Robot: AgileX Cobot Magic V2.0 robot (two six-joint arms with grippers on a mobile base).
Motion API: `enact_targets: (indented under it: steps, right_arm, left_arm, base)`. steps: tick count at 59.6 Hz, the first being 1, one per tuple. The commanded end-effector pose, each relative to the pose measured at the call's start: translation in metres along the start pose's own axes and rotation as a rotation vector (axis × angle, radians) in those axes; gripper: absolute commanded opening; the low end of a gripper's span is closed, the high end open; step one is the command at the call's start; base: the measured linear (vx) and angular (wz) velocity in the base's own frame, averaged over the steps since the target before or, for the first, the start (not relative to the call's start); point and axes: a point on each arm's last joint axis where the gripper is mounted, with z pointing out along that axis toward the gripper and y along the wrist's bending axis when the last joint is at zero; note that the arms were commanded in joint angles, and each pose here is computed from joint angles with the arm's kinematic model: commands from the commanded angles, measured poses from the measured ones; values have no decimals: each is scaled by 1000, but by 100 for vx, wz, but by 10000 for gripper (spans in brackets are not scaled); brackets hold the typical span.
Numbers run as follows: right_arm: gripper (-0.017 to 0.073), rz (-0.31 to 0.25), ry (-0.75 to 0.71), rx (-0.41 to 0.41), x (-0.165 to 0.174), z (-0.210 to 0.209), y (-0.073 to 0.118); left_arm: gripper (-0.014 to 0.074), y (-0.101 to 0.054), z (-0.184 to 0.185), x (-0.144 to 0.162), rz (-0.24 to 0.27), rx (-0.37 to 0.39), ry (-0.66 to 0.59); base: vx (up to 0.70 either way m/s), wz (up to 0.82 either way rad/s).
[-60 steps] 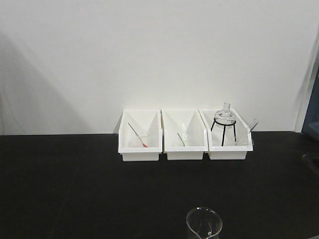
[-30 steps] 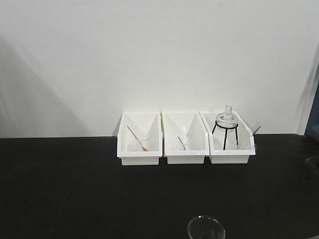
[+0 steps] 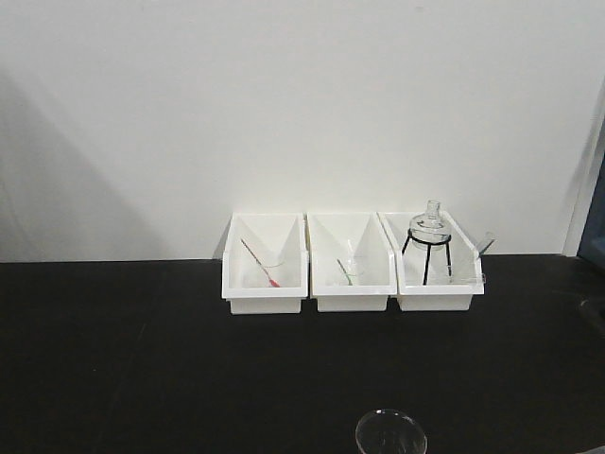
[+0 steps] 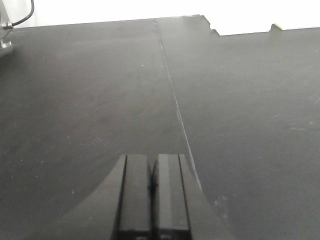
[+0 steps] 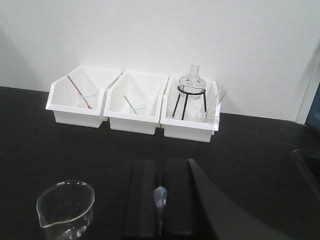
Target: Grab transparent chemical and place on left bench
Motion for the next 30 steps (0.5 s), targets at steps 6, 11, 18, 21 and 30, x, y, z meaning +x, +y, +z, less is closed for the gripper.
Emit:
enact_targets:
  steps: [6, 11, 18, 21, 30]
  right_arm:
    - [-4, 60, -160, -59, -22, 10, 5]
    - [-4, 77, -194, -94, -24, 28, 9]
    - [-4, 95, -256, -159, -24, 59, 17]
    - [-4, 125, -234, -182, -18, 77, 20]
    - [-4, 128, -166, -270, -6, 120, 31]
  left_arm:
    - [-3, 0, -1, -3, -9, -2, -81]
    - [-3, 0, -1, -3, -9, -2, -81]
    - [-3, 0, -1, -3, -9, -2, -81]
    - [-3, 0, -1, -3, -9, -2, -81]
    - [-3, 0, -1, -3, -9, -2, -81]
  base:
    - [0, 0]
    - [0, 0]
    - [0, 0]
    - [0, 0]
    - [0, 0]
